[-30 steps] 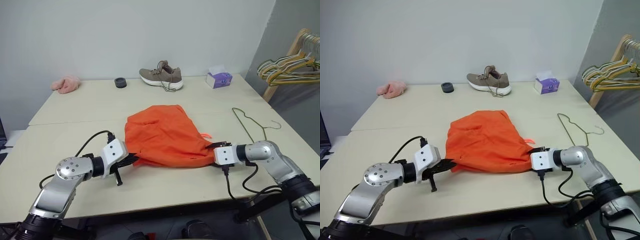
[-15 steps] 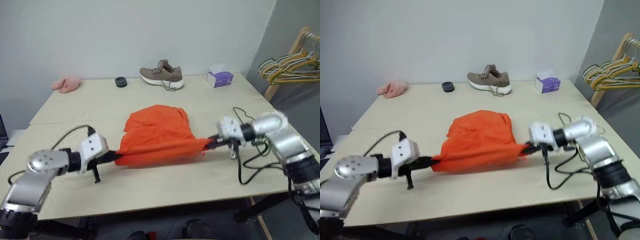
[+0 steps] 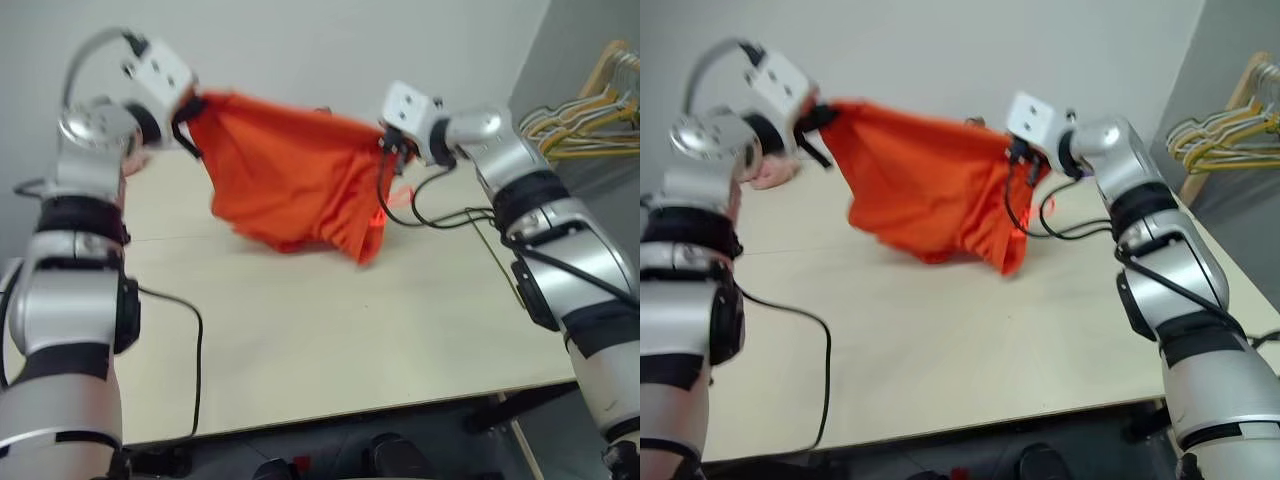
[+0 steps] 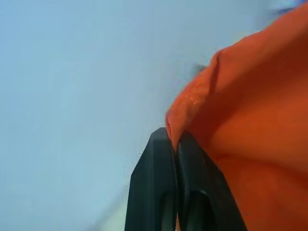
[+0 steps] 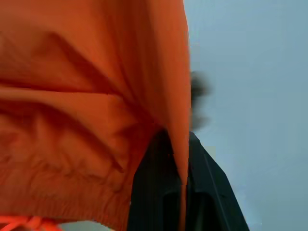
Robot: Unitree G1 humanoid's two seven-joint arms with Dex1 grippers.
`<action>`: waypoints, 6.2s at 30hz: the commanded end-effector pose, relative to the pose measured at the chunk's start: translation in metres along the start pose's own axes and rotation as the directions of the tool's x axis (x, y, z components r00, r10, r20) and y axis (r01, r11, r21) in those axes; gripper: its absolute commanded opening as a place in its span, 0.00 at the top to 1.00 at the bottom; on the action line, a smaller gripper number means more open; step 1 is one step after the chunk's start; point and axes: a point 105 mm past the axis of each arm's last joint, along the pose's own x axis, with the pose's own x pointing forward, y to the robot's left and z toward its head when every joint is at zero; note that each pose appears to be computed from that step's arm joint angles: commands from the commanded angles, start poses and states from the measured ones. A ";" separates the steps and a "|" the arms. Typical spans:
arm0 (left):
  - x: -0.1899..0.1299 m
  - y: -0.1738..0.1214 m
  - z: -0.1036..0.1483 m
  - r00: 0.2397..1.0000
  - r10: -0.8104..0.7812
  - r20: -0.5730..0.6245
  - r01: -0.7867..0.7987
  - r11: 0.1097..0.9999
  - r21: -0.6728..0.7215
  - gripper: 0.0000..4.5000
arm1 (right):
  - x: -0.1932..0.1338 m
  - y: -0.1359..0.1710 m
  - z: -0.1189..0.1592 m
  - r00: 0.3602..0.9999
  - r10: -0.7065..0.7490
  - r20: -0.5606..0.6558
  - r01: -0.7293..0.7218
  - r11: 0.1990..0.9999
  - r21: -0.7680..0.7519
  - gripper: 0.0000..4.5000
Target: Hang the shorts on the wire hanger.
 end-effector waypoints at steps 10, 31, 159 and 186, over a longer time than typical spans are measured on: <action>-0.053 0.032 0.029 0.961 0.033 0.275 -0.241 0.588 0.772 1.00 | -0.021 0.018 0.052 0.849 -0.187 0.494 0.389 0.853 -0.346 0.99; -0.293 -0.222 -0.106 0.214 -0.949 -0.230 0.861 0.294 -0.415 1.00 | -0.158 0.270 -0.019 0.432 0.859 0.273 -0.823 0.499 -0.269 0.99; -0.163 -0.197 -0.050 0.452 -0.858 0.245 0.720 0.188 -0.668 0.00 | -0.119 0.160 -0.025 0.831 0.460 0.312 -0.260 0.818 -0.513 0.99; -0.189 -0.236 -0.048 0.272 -0.928 0.253 0.785 0.062 -0.616 1.00 | -0.121 0.166 -0.004 0.799 0.475 0.369 -0.280 0.837 -0.470 1.00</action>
